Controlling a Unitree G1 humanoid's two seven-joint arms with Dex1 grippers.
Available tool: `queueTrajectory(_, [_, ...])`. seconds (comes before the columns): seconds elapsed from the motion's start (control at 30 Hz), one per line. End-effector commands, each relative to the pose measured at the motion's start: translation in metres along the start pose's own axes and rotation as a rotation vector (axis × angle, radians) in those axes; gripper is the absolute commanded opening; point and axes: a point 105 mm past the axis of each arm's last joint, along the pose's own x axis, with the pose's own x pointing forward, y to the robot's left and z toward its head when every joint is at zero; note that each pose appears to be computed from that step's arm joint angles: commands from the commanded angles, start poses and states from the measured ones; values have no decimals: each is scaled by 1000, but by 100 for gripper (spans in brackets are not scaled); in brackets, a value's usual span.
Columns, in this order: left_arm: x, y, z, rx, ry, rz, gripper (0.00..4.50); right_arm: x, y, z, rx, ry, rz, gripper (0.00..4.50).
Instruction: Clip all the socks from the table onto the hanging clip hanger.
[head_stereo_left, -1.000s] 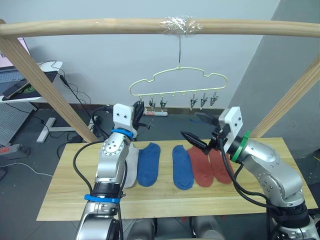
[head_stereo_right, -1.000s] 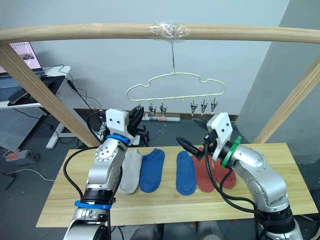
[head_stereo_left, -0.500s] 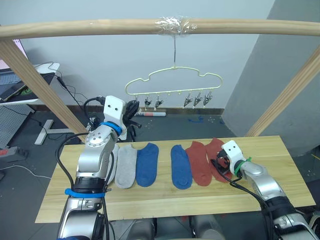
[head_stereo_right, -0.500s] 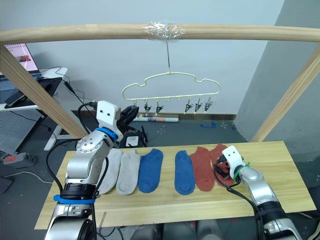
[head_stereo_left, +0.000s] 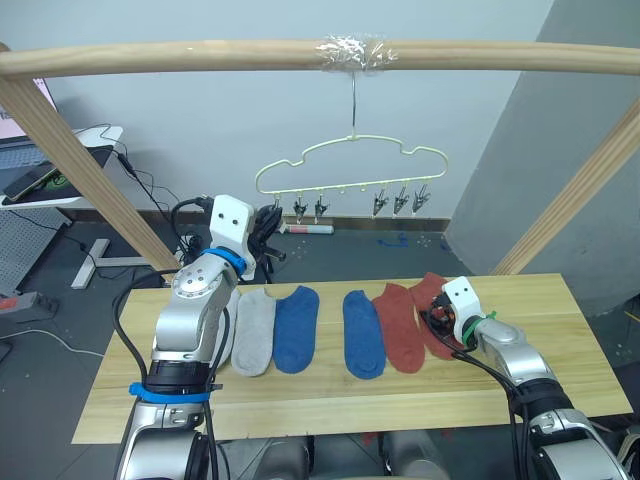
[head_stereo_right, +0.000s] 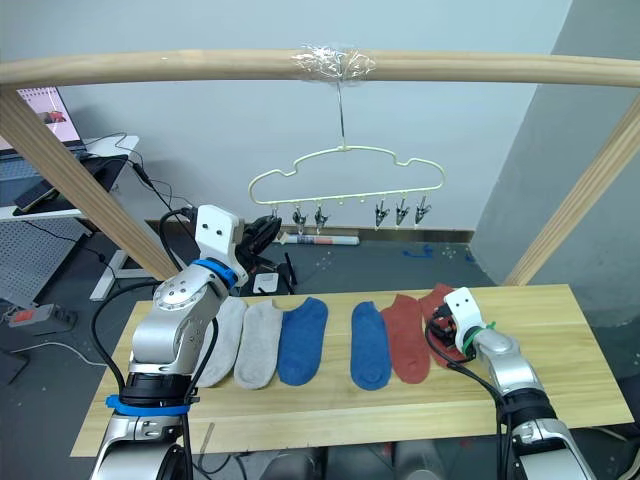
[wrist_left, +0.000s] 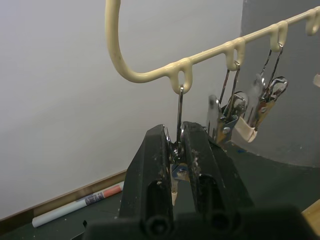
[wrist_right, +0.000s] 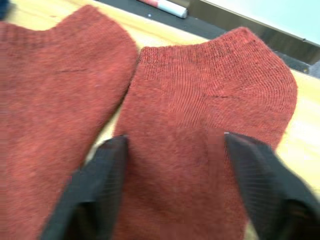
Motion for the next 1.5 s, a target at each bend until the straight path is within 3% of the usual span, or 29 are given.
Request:
queueTrajectory(0.03, [-2,7,12,7,-43,33,12,-10,-2,-35,38,113,-11,180])
queueTrajectory(0.2, [0,6,11,-24,-36,23,12,-19,-6,-33,-2,99,-7,8])
queueTrajectory(0.23, [0,6,10,-47,-34,21,12,-21,-6,-30,-19,87,-5,3])
queueTrajectory(0.43, [-3,5,2,-495,27,-29,12,-53,13,28,-194,-95,76,3])
queueTrajectory(0.53, [-5,5,6,-761,36,-61,12,-70,52,68,-231,-223,205,3])
queueTrajectory(0.67, [-11,-5,14,-939,36,-139,12,-82,106,113,-211,-371,333,3])
queueTrajectory(0.97, [-13,-23,23,-987,69,-216,12,-75,156,173,-179,-519,413,3])
queueTrajectory(1.5, [-14,-24,23,-975,69,-216,12,-63,176,199,-229,-584,428,3])
